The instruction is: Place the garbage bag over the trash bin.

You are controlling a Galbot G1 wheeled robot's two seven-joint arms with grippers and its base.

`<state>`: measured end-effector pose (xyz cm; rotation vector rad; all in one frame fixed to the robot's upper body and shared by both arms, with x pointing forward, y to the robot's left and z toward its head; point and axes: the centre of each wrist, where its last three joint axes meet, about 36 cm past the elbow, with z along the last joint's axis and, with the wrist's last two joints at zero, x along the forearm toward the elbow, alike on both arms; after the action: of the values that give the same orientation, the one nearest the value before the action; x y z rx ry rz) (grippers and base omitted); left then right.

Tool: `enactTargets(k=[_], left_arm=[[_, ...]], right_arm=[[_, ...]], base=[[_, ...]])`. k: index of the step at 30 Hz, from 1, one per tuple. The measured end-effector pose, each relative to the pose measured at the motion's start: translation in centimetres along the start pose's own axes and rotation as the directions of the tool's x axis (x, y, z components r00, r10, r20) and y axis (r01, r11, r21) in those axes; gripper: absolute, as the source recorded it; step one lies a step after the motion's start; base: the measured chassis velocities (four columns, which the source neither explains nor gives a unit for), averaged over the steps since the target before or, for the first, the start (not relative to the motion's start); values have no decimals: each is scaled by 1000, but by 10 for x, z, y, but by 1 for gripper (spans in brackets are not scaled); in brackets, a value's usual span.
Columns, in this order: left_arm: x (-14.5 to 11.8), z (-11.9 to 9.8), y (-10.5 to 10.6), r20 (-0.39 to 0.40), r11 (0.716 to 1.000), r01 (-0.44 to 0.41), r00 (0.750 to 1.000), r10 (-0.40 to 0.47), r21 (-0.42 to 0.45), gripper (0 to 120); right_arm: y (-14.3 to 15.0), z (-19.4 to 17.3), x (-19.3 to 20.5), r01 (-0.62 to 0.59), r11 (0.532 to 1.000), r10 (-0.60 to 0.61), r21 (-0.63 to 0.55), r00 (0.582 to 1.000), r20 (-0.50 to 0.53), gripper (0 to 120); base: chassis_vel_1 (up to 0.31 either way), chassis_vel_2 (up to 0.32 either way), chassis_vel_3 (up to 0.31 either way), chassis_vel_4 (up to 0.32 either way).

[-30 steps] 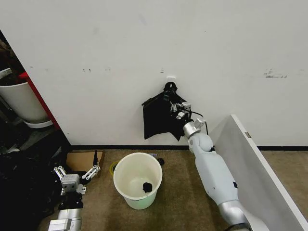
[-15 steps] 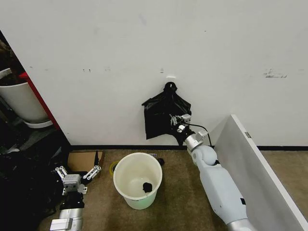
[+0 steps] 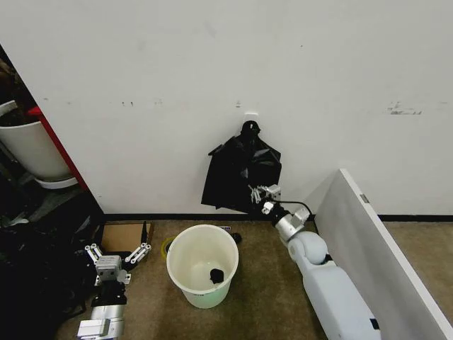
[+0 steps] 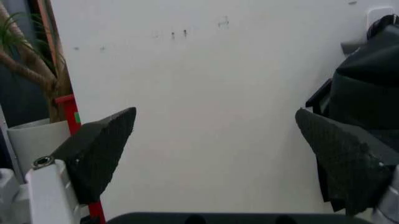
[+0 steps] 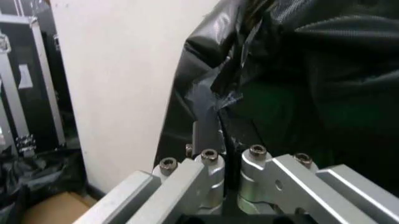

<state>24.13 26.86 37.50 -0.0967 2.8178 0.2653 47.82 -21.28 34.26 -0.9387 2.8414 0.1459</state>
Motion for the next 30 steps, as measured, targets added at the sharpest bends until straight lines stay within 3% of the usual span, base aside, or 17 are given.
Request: enactTargets(k=[30], left_arm=[[-6,1,-3,20,1000,-5,1000,4,20,100]], right_arm=[[47,1,72,78,991,-75,105,996,-38,0]], base=[[0,0,0,0]])
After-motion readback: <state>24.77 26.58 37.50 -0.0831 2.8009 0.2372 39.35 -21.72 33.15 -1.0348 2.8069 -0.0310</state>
